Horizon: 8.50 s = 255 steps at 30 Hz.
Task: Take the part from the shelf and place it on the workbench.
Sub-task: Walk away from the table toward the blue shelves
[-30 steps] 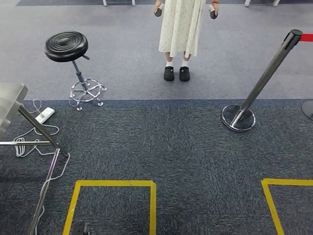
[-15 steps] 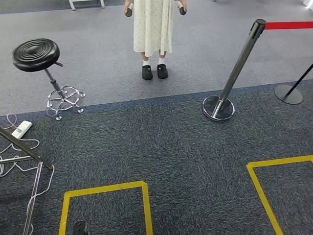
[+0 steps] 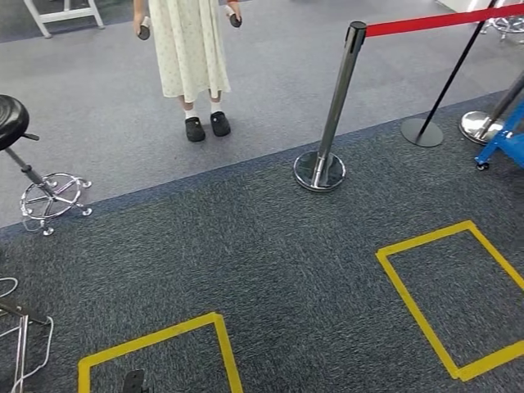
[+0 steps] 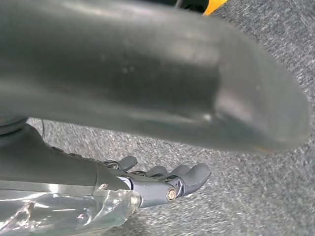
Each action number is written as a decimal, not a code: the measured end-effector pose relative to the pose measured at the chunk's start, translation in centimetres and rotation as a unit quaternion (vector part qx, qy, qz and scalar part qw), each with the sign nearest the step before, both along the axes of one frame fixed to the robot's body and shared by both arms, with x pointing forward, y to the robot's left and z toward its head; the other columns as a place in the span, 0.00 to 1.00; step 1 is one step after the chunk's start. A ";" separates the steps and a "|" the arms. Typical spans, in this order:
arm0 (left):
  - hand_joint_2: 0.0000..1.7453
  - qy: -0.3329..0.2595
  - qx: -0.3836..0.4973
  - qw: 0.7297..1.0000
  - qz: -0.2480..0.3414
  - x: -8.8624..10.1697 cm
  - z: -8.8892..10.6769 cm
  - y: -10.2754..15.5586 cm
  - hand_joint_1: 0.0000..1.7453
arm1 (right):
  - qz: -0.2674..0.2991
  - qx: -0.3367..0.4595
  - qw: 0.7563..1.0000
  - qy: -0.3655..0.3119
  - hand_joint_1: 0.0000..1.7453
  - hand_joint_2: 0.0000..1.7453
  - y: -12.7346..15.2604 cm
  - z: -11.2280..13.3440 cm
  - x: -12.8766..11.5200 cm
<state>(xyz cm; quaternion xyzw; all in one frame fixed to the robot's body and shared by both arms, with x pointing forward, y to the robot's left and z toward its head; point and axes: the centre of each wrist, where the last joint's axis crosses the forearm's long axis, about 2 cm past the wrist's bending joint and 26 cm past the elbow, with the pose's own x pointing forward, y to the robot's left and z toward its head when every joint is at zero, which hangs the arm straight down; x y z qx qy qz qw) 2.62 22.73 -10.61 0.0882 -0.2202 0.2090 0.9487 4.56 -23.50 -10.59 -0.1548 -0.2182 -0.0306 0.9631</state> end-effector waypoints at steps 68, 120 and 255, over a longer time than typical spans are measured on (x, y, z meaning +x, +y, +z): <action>0.00 0.004 0.000 1.000 -0.002 0.0 0.0 -0.1 0.00 | 0.005 -0.002 1.000 0.005 0.00 0.00 0.0 0.0 -0.3; 0.00 -0.001 0.002 1.000 -0.007 0.2 -0.1 0.1 0.00 | 0.022 -0.017 1.000 0.000 0.00 1.00 0.3 0.0 -0.5; 1.00 0.069 -0.036 0.986 -0.149 -1.2 -0.5 5.9 0.00 | 0.015 0.106 0.992 0.073 0.00 1.00 -4.5 -0.6 -3.3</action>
